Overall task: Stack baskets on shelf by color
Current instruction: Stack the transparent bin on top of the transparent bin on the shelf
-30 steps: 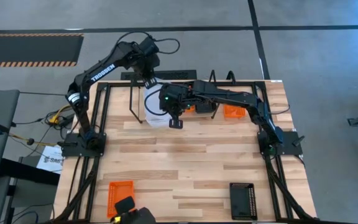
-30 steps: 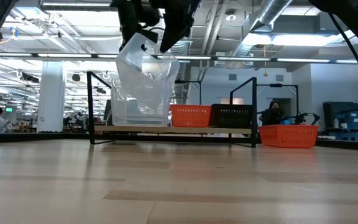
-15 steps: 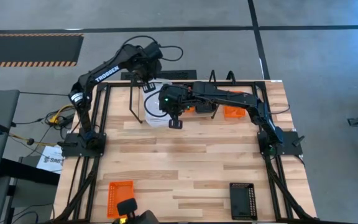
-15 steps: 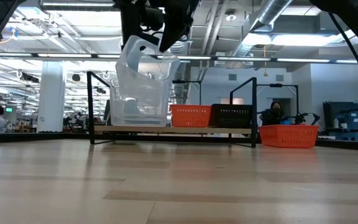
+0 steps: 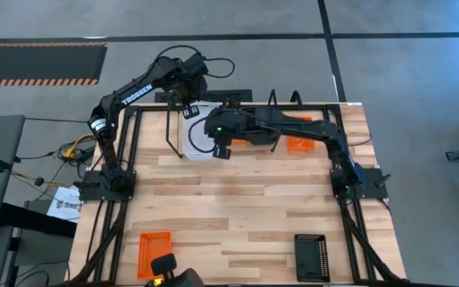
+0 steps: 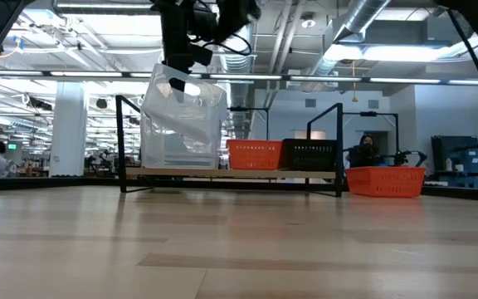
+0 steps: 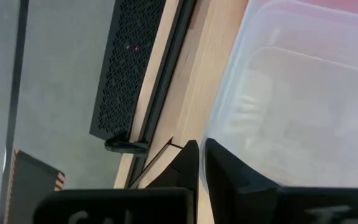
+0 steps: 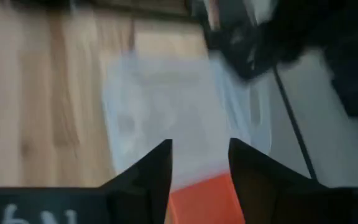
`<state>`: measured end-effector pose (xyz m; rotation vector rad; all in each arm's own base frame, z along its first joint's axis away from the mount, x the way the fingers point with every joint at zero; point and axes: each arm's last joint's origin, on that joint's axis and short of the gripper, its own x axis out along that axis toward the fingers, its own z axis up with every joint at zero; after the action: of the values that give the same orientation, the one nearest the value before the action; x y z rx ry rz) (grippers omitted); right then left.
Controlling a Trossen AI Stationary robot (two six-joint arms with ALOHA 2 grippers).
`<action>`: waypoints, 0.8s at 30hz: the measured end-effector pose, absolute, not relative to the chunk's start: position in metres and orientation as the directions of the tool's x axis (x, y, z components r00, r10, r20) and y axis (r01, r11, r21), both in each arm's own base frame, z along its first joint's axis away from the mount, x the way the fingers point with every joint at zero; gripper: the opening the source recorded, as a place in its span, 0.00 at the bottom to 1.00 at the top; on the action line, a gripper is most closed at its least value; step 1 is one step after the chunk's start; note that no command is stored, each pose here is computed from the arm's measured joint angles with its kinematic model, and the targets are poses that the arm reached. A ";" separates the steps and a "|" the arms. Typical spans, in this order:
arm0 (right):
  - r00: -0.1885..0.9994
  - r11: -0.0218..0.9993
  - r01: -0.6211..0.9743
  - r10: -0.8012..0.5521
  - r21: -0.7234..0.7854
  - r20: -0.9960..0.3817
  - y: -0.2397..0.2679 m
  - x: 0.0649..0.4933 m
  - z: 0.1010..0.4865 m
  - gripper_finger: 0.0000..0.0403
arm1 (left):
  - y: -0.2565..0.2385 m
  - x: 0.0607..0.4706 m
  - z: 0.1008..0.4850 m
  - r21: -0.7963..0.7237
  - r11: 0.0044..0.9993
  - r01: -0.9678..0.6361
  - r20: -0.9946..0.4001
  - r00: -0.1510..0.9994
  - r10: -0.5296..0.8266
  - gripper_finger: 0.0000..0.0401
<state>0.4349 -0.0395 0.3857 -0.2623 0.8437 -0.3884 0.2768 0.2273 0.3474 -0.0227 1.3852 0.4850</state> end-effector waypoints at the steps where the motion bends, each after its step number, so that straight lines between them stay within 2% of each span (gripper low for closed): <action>1: 0.630 0.900 0.244 -0.431 -0.362 -0.646 -0.036 0.431 0.395 0.45 | 0.227 0.277 0.347 0.264 0.902 -0.342 -0.943 0.103 0.316 0.00; 6: 0.708 0.892 0.346 -0.452 -0.291 -0.543 -0.026 0.396 0.443 0.47 | 0.227 0.277 0.347 0.237 0.911 -0.339 -0.948 0.123 0.292 0.00; 12: 0.749 0.887 0.430 -0.455 -0.169 -0.482 -0.021 0.340 0.488 0.38 | 0.225 0.280 0.347 0.150 0.931 -0.333 -0.955 0.195 0.224 0.00; 17: 0.744 0.887 0.439 -0.449 -0.146 -0.494 -0.018 0.306 0.504 0.31 | 0.230 0.279 0.348 0.167 0.927 -0.336 -0.946 0.211 0.247 0.00; 24: 0.741 0.887 0.440 -0.445 -0.136 -0.503 -0.017 0.295 0.508 0.28 | 0.244 0.272 0.349 0.108 0.926 -0.362 -0.935 0.279 0.219 0.00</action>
<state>0.2947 -0.0168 0.5076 -0.0084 0.5540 -0.4853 0.2717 0.2443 0.3491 -0.1347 1.2280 0.3908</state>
